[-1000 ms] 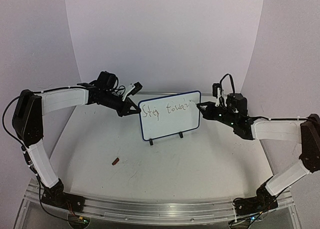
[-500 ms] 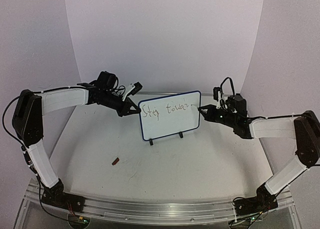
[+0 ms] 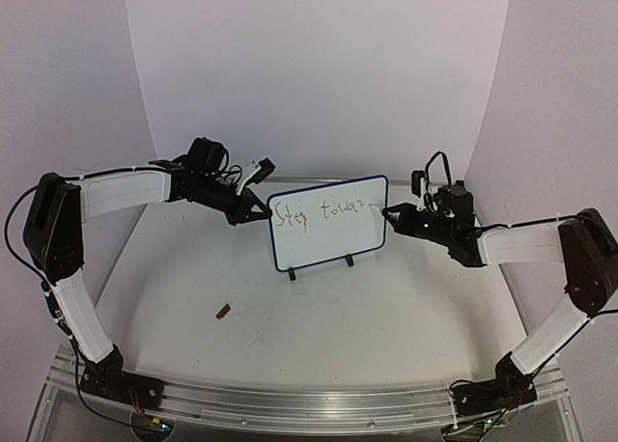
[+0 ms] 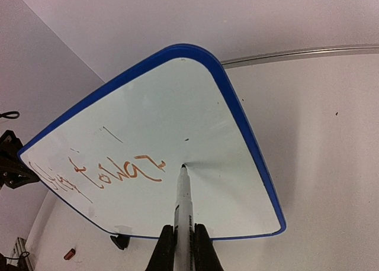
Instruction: Write a sentence on the whiteboard
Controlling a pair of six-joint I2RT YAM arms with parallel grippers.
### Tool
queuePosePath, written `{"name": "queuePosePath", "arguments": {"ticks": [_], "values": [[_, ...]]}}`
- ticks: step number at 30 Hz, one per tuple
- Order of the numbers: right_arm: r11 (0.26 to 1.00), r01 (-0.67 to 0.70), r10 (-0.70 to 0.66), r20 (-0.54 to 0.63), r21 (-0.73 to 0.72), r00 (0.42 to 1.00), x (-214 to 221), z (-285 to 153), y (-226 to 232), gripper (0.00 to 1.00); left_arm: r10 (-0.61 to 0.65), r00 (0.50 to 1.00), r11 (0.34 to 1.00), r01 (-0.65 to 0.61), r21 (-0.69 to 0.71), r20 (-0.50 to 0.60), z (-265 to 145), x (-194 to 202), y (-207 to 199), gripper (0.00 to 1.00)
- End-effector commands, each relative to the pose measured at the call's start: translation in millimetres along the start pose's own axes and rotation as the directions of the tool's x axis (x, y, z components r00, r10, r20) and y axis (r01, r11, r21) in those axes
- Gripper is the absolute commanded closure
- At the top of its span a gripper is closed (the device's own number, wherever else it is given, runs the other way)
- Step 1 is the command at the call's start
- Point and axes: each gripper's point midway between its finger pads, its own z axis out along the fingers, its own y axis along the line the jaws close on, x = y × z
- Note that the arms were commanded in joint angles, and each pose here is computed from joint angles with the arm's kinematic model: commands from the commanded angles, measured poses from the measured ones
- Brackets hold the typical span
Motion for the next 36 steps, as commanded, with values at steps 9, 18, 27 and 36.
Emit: {"name": "queuePosePath", "arguments": {"ticks": [9, 18, 27, 36], "values": [[0.998, 0.034, -0.031, 0.06, -0.05, 0.998, -25.9, 7.4, 10.9, 1.0, -0.041, 0.988, 0.999, 0.037, -0.029, -0.146, 12.1, 42.5, 6.4, 1.0], [0.999, 0.024, -0.024, 0.013, -0.047, 1.0, -8.2, 11.6, 3.8, 1.0, -0.041, 0.988, 0.999, 0.037, -0.029, -0.147, 12.5, 42.9, 6.5, 1.0], [1.0, 0.017, -0.017, 0.016, 0.007, 1.0, -4.4, 9.5, -7.1, 1.0, -0.041, 0.988, 0.999, 0.038, -0.028, -0.147, 12.6, 42.8, 6.3, 1.0], [0.999, 0.039, -0.04, 0.063, 0.029, 0.997, -25.5, 5.8, -2.9, 1.0, -0.041, 0.988, 0.999, 0.037, -0.028, -0.147, 12.5, 42.5, 6.2, 1.0]]}}
